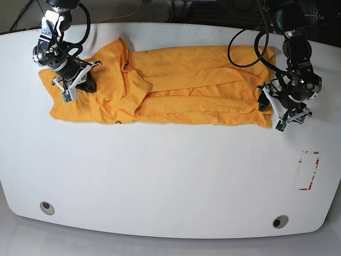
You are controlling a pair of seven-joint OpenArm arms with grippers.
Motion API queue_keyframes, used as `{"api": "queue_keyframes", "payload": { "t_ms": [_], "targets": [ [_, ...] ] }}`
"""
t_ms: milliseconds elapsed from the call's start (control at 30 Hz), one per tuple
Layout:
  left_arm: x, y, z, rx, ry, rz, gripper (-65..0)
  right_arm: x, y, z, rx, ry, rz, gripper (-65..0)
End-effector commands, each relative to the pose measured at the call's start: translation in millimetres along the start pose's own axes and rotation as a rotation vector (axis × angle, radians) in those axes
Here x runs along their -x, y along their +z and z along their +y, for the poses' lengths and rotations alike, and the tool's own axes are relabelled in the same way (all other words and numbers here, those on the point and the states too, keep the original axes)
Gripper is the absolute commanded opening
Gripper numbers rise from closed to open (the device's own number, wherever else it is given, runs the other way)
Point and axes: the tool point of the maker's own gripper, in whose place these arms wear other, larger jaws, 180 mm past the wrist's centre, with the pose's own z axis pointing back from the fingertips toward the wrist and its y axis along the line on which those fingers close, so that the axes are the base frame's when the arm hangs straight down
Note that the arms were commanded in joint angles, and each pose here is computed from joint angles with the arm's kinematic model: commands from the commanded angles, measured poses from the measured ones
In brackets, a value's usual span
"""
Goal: Layout the t-shirt on the table in an organized manner, then fold the t-shirt properly
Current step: 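Move the left gripper down to the folded shirt's side edge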
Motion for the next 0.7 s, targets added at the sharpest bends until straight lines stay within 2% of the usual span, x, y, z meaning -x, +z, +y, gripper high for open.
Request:
{"api": "queue_keyframes", "payload": {
  "t_ms": [0, 667],
  "targets": [
    [-18, 9, 6, -0.022, -0.020, -0.066, -20.1, 30, 3, -9, 0.043, 0.023, 0.143, -64.1],
    [-5, 10, 1, -0.010, -0.019, -0.037, -20.2, 30, 3, -9, 0.042, 0.022, 0.143, -64.2]
  ]
}}
